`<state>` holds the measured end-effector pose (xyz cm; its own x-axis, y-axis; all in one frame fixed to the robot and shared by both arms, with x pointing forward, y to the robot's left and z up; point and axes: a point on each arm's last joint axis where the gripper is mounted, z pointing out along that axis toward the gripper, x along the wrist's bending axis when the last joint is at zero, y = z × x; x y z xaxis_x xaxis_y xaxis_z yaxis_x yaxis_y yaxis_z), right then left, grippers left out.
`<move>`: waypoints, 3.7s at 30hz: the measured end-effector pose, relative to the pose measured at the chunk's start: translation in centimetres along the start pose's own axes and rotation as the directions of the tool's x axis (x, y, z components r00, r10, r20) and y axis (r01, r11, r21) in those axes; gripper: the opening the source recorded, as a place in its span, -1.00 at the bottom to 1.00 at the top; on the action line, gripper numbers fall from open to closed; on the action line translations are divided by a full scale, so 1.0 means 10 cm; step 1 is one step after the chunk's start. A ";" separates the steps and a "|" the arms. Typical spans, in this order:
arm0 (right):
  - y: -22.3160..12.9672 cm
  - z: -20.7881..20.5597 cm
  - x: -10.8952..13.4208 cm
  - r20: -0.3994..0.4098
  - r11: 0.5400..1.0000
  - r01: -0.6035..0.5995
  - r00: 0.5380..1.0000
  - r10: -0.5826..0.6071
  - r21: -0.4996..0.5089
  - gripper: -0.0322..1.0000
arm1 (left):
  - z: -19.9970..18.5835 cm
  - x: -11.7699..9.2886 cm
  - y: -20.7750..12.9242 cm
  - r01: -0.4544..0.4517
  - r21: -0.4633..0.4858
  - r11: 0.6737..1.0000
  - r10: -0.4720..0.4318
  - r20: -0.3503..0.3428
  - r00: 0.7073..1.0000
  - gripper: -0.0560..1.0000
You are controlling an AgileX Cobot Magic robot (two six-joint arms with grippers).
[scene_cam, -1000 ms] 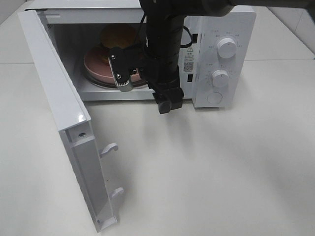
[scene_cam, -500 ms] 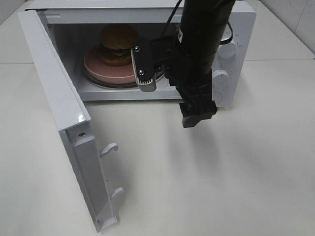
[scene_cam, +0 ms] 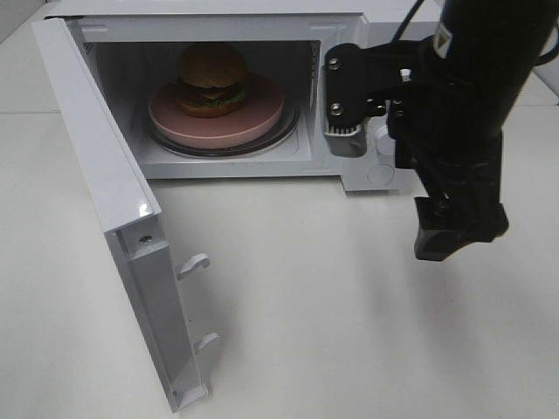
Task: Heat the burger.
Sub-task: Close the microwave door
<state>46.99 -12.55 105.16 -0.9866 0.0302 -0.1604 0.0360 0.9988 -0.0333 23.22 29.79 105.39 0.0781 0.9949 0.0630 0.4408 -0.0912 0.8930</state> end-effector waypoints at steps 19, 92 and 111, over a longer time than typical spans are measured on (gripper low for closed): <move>-1.21 0.09 -0.30 0.053 0.416 -0.908 0.418 0.907 0.041 0.58 | 0.00 0.00 0.00 0.000 0.000 1.000 0.000 0.000 1.000 0.99; -1.87 -0.29 2.30 0.001 0.019 -0.621 0.030 1.000 -0.784 0.53 | 0.00 0.00 0.00 0.000 0.000 1.000 0.000 0.000 1.000 0.99; -1.87 -0.29 2.30 0.001 0.019 -0.621 0.030 1.000 -0.784 0.53 | 0.00 0.00 0.00 0.000 0.000 1.000 0.000 0.000 1.000 0.99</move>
<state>23.14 -30.44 104.92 0.0068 0.9992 -0.0390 0.4886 0.0307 0.8720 23.22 29.79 105.39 0.0781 0.9949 0.0630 0.4408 -0.0912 0.8930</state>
